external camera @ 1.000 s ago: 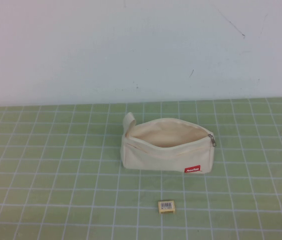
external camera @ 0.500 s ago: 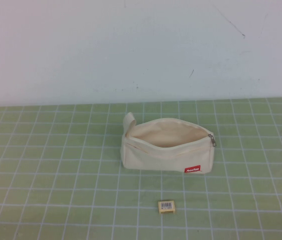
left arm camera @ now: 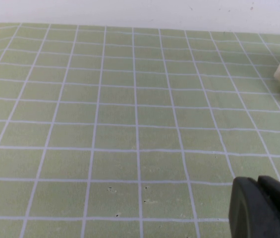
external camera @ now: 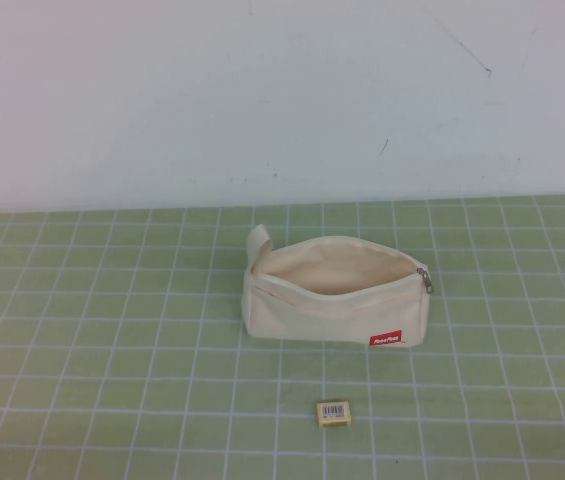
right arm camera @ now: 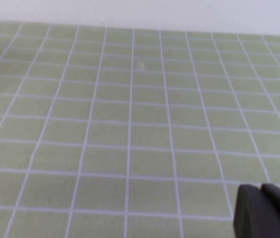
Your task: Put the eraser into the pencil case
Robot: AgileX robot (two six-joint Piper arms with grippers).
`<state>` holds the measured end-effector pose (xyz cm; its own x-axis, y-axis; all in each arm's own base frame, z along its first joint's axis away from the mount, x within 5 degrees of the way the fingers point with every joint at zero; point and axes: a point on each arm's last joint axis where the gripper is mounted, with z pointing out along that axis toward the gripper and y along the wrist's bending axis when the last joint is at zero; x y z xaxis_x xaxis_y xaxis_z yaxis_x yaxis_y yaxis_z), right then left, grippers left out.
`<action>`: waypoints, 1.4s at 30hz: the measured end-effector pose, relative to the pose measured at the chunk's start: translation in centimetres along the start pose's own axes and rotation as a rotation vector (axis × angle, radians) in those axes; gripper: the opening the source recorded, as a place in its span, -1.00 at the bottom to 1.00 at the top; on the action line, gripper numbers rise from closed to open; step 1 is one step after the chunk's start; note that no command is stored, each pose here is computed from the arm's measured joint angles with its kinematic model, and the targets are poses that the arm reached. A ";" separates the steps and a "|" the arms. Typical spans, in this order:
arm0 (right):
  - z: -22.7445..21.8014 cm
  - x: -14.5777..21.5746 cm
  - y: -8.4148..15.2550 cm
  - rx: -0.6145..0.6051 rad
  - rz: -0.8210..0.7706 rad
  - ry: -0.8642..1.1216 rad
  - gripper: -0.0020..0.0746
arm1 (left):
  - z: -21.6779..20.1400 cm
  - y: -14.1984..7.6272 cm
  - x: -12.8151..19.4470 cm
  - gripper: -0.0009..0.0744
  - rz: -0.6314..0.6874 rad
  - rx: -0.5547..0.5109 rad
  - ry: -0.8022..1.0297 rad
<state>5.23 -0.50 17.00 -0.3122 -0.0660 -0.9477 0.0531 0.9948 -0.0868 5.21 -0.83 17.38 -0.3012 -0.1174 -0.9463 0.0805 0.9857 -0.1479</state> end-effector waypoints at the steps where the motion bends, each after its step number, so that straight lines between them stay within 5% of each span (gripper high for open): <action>1: 0.0 -0.1 0.0 0.000 0.000 -0.011 -0.95 | 0.0 0.0 0.0 -0.98 0.000 0.000 0.000; 5: 0.0 -0.8 0.0 0.004 -0.037 -0.092 -0.95 | 0.0 0.0 0.0 -0.98 0.000 0.000 0.000; 17: -2.4 -6.2 -0.2 0.054 -0.080 -0.743 -0.95 | 0.0 0.0 0.0 -0.98 0.000 0.000 0.000; 26: -3.3 -7.1 -1.0 0.057 0.136 -0.853 -0.95 | 0.0 0.0 0.0 -0.98 0.000 0.000 0.000; 34: -8.0 -13.9 -1.3 0.036 0.068 -0.807 -0.95 | 0.0 0.0 0.0 -0.98 0.000 0.000 0.000; 42: -6.4 -19.5 -0.8 -0.079 -0.071 -0.268 -0.95 | 0.0 0.0 0.0 -0.98 0.000 0.000 0.000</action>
<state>5.22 0.50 37.51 -0.0505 -0.1433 -0.9884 -0.0376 0.9892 -0.1415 5.21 -0.83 17.38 -0.3012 -0.1174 -0.9463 0.0805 0.9857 -0.1479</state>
